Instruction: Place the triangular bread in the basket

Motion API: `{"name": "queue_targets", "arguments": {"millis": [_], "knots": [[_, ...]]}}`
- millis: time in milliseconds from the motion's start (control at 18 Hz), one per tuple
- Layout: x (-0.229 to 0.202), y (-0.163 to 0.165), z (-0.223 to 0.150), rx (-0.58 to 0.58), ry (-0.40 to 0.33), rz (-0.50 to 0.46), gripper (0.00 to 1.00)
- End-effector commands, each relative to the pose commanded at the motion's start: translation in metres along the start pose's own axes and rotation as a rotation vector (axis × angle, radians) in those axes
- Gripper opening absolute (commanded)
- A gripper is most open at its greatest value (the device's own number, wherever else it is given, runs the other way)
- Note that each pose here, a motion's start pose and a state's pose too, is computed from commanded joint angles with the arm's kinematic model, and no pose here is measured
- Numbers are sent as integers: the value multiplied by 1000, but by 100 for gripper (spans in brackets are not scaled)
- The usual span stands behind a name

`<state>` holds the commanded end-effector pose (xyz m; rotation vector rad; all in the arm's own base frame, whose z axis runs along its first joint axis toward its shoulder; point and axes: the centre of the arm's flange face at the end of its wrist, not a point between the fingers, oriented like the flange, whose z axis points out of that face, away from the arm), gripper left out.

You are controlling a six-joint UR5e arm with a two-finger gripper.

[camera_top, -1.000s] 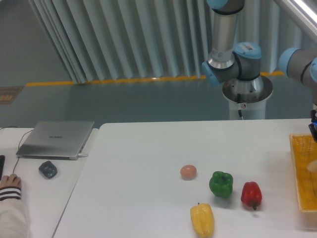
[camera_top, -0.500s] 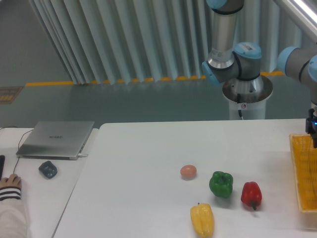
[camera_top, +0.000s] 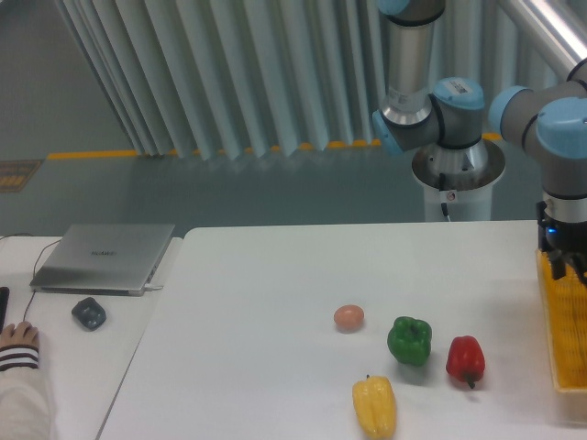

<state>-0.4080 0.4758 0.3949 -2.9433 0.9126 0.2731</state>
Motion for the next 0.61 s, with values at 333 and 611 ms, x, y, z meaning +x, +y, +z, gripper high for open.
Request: {"name": "queue_targets", "arguments": {"millis": [333,611], "knots": [[10,-27,3,-2,4,41,100],[29,-56,18,-7,43,15,100]]}}
